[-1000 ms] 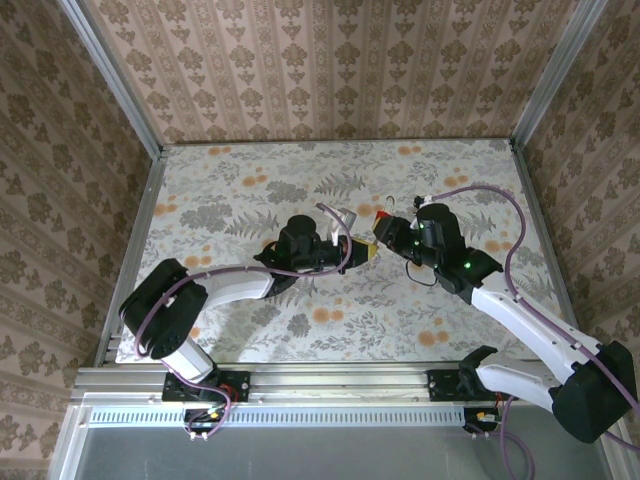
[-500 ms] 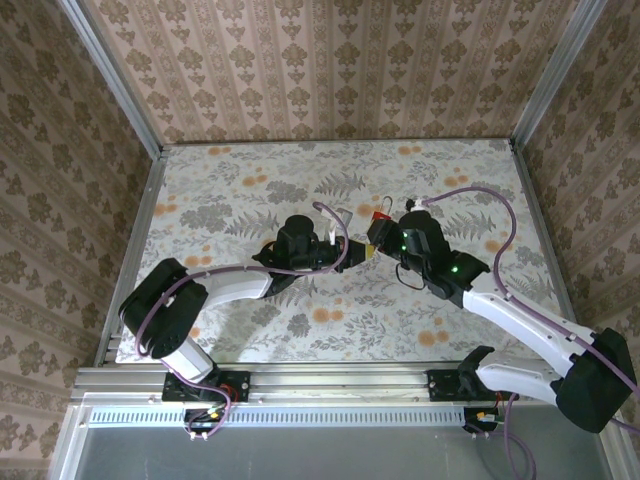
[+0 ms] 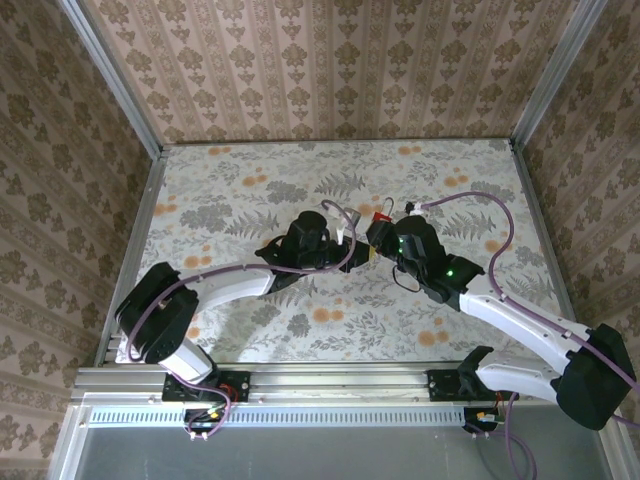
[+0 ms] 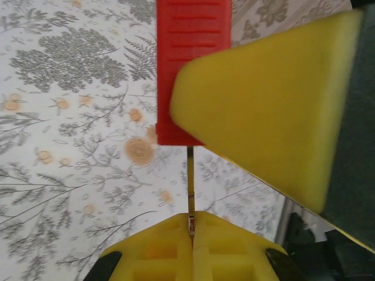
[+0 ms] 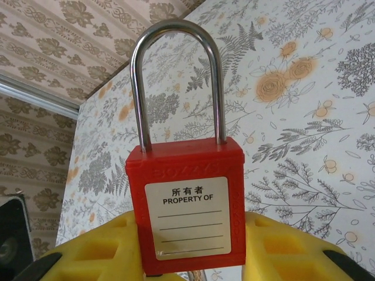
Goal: Unlock with the key
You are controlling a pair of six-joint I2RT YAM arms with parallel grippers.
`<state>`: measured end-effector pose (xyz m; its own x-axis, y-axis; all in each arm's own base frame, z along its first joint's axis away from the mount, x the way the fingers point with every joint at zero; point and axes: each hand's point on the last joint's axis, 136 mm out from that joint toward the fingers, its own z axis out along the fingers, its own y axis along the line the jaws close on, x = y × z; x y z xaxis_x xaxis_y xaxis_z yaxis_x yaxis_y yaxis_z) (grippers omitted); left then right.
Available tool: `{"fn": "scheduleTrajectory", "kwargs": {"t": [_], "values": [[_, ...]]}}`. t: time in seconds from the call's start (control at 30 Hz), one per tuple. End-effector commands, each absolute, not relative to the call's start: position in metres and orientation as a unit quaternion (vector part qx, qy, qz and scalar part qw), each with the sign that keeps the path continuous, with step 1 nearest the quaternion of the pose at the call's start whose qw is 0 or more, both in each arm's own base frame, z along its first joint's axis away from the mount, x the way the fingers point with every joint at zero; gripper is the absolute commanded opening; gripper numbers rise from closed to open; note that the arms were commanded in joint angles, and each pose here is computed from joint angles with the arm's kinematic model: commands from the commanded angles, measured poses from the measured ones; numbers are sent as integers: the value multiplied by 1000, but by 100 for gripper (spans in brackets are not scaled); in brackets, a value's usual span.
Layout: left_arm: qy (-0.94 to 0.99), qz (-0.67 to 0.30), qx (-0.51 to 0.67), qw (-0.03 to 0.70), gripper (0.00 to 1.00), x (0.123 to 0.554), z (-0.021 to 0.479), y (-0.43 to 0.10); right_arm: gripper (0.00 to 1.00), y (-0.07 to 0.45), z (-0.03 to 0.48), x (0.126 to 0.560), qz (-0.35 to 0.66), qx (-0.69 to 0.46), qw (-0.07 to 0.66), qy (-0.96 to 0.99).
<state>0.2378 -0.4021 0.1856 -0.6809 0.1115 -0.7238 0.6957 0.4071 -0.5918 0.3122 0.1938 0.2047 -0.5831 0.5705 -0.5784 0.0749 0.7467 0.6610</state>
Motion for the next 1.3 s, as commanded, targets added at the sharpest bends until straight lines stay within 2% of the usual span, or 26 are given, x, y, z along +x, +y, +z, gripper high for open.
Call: {"fn": "scheduleTrajectory", "kwargs": {"t": [0.0,0.13,0.63,1.0,1.27], "values": [[749,-431,288,413,0,262,242,-398,3,227,184,285,340,162,329,866],[747,-415,304,421,0,262,248,-395,3,229,182,284,351,168,323,863],[672,-587,262,367,0,263,279,-393,1,233,173,278,361,146,320,864],[644,-610,240,394,0,272,298,-392,0,246,173,269,361,132,322,865],[644,-606,257,391,0,271,305,-363,0,239,159,257,328,75,320,886]]}}
